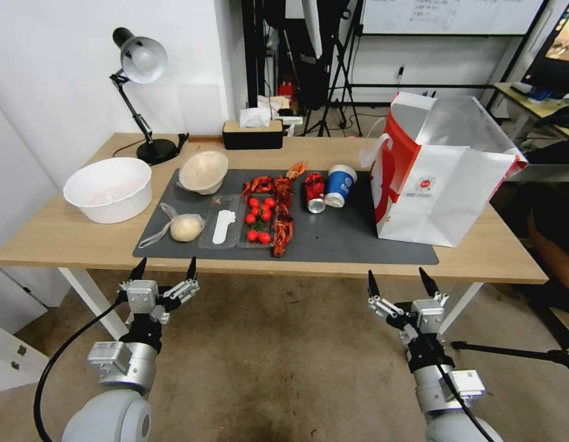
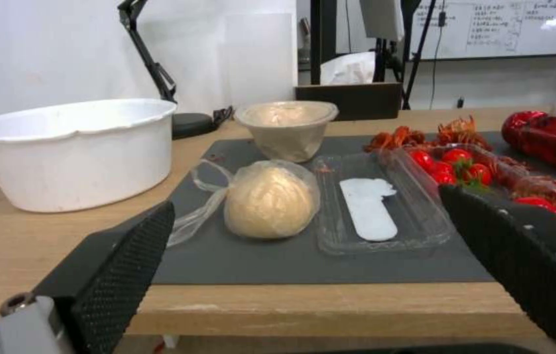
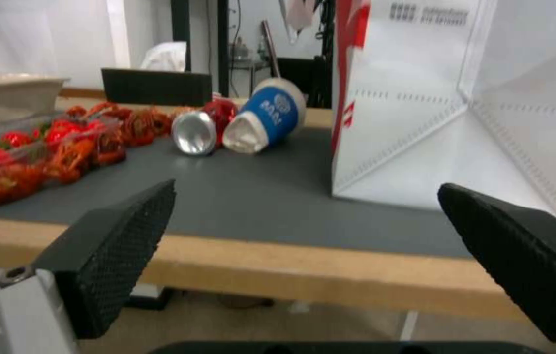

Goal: Pick up the trash from the table and place it into the takeout bag.

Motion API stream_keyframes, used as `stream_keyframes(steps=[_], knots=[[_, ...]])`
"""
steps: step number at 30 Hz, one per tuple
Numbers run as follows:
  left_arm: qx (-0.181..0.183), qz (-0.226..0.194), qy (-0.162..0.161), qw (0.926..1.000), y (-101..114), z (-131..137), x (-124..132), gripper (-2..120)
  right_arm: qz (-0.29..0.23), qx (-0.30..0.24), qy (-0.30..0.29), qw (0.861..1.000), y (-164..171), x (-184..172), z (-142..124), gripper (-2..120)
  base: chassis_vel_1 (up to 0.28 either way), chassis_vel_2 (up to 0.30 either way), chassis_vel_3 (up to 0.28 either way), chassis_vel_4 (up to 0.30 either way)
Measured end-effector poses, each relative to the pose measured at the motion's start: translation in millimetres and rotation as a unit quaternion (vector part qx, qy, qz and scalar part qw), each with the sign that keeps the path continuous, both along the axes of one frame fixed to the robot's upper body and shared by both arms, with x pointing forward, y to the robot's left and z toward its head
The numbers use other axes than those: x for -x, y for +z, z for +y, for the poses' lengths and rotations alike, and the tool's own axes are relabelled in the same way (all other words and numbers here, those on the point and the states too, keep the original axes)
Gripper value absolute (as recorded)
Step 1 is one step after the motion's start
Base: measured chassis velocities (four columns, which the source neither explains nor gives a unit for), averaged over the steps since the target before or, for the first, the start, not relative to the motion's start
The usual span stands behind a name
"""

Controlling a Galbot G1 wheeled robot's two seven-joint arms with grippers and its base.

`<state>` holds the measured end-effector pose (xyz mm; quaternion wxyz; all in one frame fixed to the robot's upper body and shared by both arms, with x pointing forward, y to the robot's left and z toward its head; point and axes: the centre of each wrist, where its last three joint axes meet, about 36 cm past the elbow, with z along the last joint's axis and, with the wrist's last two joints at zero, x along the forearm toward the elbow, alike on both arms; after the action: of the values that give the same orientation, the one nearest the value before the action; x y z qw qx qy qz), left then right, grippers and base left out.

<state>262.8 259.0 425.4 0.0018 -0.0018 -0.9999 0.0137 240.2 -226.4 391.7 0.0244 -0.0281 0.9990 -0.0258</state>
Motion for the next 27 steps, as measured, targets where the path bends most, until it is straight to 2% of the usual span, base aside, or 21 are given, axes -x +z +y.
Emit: stream_keyframes(steps=[7, 17, 27], knots=[[-0.001, 0.000, 0.002, 1.0000, 0, 1, 0, 100, 0.016, -0.005, 0.002, 1.000, -14, 1, 6, 100, 0.000, 0.000, 0.000, 0.000], [-0.001, -0.001, 0.004, 1.0000, 0, 2, 1, 100, 0.015, -0.008, 0.001, 1.000, -10, -7, 12, 100, 0.000, 0.000, 0.000, 0.000], [-0.002, -0.001, 0.004, 1.0000, -2, 2, 3, 100, 0.018, -0.048, 0.007, 0.999, 21, -68, 31, 100, 0.000, 0.000, 0.000, 0.000]])
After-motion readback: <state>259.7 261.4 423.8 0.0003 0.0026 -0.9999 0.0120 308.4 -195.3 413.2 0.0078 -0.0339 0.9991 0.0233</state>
